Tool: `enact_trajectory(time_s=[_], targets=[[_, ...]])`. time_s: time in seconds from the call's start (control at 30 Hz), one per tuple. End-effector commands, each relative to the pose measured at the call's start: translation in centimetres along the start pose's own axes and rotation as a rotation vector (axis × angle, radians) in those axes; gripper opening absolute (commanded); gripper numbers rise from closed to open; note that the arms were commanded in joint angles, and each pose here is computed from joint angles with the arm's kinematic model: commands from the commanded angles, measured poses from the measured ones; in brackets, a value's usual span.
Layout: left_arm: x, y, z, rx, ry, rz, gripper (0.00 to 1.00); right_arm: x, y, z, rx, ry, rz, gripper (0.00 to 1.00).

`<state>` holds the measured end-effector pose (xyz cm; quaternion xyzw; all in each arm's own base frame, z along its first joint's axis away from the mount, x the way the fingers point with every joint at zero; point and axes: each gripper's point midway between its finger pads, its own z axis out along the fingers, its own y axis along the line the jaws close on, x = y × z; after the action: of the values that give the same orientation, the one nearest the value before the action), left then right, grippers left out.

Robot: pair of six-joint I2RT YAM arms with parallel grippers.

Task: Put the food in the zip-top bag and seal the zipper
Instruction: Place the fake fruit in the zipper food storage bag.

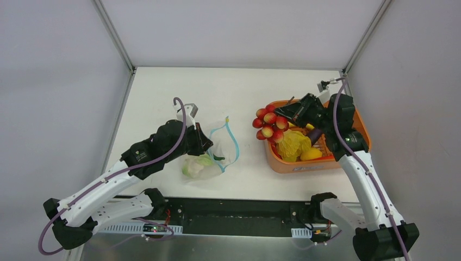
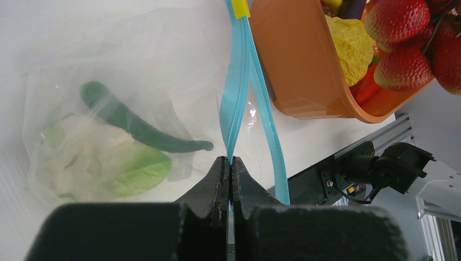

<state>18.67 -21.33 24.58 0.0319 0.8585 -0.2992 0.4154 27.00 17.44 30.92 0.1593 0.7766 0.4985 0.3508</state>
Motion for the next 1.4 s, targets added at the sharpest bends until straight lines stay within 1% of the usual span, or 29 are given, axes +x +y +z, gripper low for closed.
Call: enact_trajectory(time_s=[0.0, 0.27, 0.47, 0.53, 0.63, 0.77, 0.87, 1.0, 1.13, 1.27, 1.37], targets=[[-1.3, -0.8, 0.1, 0.019, -0.031, -0.023, 0.0, 0.4, 4.6, -0.1, -0.133, 0.005, -0.112, 0.0], [-1.4, -1.2, 0.6, 0.025, -0.033, -0.035, 0.0, 2.6, 5.6, 0.0, -0.171, 0.066, -0.179, 0.0], [-1.1, -1.1, 0.8, 0.021, -0.023, -0.039, 0.0, 4.6, 6.1, 0.6, -0.201, 0.101, -0.181, 0.0], [-1.1, -1.2, 0.8, 0.025, -0.023, -0.042, 0.0, 4.9, 6.2, 0.9, -0.195, 0.091, -0.18, 0.0], [-1.4, -1.0, 0.7, 0.015, -0.039, -0.059, 0.0, 4.2, 5.8, 1.7, -0.132, -0.012, -0.186, 0.0], [-2.0, -1.2, 0.7, 0.037, -0.09, -0.089, 0.0, 4.4, 6.6, 2.3, -0.121, -0.084, -0.226, 0.0], [-2.4, -1.1, 0.4, 0.029, -0.102, -0.094, 0.0, 6.1, 7.0, 3.0, -0.137, -0.09, -0.22, 0.0], [-2.3, -1.0, 0.3, 0.028, -0.099, -0.1, 0.0, 8.2, 8.2, 4.2, -0.202, -0.158, -0.277, 0.0], [-2.4, -1.0, 0.1, 0.037, -0.112, -0.113, 0.0, 10.3, 7.8, 5.9, -0.153, -0.16, -0.361, 0.0], [-2.7, -0.7, -0.2, 0.02, -0.127, -0.112, 0.0, 12.4, 7.0, 6.1, -0.179, -0.129, -0.36, 0.0], [-2.7, -0.4, -0.3, 0.008, -0.132, -0.118, 0.0, 13.6, 6.4, 6.0, -0.192, -0.082, -0.374, 0.0]])
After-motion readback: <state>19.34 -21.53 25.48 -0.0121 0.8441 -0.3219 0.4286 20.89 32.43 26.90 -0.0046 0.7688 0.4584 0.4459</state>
